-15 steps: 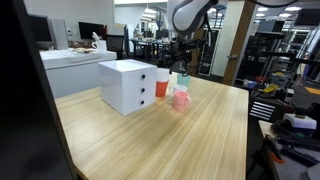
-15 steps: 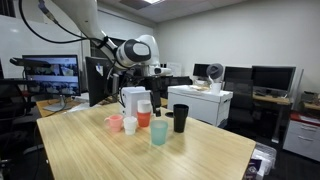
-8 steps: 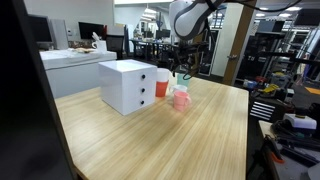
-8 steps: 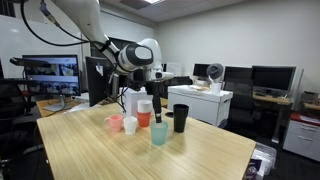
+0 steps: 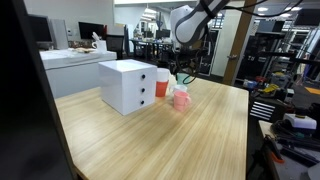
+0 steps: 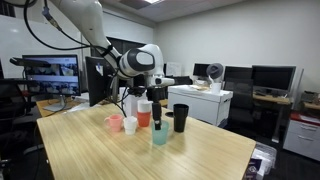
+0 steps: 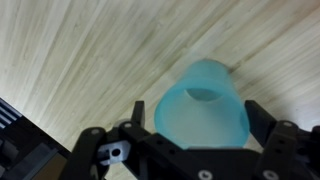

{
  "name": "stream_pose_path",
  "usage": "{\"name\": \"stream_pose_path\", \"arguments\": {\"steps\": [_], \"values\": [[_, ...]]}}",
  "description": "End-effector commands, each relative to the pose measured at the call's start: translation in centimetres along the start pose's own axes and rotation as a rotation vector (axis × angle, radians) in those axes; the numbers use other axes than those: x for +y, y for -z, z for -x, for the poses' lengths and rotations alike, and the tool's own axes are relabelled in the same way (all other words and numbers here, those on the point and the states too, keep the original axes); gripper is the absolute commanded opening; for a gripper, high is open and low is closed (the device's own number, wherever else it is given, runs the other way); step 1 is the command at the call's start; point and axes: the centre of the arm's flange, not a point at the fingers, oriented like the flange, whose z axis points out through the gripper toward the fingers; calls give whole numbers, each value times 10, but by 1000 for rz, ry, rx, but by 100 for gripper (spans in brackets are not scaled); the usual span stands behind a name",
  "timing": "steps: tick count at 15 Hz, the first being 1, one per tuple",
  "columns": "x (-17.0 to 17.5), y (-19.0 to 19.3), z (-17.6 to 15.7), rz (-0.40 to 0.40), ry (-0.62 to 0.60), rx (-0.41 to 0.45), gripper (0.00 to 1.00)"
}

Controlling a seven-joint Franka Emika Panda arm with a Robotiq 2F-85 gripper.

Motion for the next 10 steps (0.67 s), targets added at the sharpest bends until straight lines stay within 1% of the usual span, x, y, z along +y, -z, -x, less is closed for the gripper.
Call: {"name": "stream_pose_path", "arguments": {"steps": [1,7,8,9,10], "values": [[7,-6,6,-1,-61,2,100],[10,-17,7,21,-105,-12,100],[10,-19,7,24,-104,-12,99],[10,-19,7,25,-105,-13,74],[9,-18,7,27,-103,-10,73]]}}
